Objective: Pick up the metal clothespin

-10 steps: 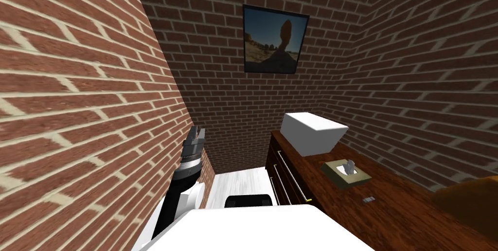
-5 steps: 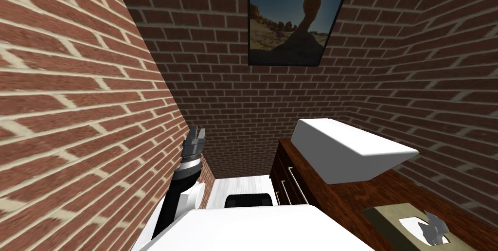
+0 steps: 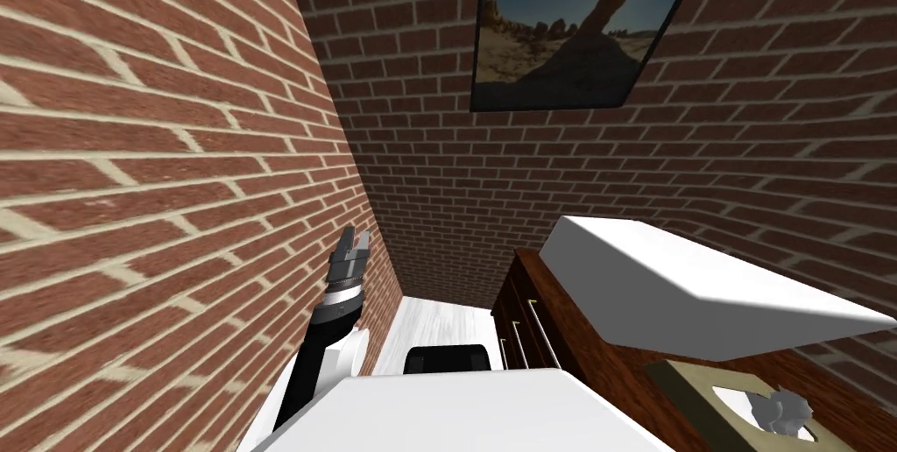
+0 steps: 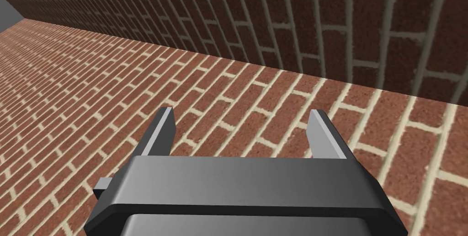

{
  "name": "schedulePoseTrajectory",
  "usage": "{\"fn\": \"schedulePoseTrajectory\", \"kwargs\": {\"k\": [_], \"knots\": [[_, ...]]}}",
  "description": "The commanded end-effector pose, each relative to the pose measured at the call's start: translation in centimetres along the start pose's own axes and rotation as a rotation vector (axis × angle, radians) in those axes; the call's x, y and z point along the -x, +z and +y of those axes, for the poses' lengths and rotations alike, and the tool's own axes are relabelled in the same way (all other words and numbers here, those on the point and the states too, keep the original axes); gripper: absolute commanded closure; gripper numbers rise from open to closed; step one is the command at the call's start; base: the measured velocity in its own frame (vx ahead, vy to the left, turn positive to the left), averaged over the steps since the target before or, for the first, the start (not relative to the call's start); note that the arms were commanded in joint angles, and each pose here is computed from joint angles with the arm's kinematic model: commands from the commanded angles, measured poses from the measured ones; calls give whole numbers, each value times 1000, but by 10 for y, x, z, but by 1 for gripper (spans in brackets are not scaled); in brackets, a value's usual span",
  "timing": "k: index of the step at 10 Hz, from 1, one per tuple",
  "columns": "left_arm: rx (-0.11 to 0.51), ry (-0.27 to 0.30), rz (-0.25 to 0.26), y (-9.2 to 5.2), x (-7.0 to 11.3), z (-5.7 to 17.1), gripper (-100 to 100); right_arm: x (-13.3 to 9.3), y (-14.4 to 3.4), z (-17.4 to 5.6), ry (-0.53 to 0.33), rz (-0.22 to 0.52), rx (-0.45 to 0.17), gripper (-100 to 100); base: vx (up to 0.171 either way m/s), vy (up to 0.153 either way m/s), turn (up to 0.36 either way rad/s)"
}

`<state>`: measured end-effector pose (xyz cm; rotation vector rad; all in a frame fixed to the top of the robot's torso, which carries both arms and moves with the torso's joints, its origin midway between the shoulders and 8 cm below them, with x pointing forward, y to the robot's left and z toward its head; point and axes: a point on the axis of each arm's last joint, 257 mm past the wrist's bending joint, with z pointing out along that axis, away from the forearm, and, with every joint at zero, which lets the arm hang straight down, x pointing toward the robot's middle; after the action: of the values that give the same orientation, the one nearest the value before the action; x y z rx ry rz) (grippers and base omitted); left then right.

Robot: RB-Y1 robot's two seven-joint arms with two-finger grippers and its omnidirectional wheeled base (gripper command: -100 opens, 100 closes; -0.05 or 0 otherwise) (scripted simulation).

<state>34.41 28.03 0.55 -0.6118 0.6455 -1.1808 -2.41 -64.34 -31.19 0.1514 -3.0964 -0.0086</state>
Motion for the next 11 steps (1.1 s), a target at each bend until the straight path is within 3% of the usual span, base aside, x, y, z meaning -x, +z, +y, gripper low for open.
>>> {"fn": "schedulePoseTrajectory", "kwargs": {"k": [1,2,6,8,9,10,11], "knots": [[0,0,0,0,0,0,0,-5,5,4,77,-2,3,-100,-321,-46,419],[0,0,0,0,0,0,0,-5,5,4,82,-2,3,-100,-220,-11,294],[0,0,0,0,0,0,0,-18,17,15,268,-3,12,-100,-229,8,448],[0,0,0,0,0,0,0,-22,19,18,323,-3,14,-100,-161,40,194],[0,0,0,0,0,0,0,-20,18,15,294,-4,11,-100,-73,20,51],[1,1,0,0,0,0,0,-20,18,15,300,-4,9,100,-12,3,-14],[1,1,0,0,0,0,0,-20,17,14,299,-4,7,100,-6,0,15]]}}
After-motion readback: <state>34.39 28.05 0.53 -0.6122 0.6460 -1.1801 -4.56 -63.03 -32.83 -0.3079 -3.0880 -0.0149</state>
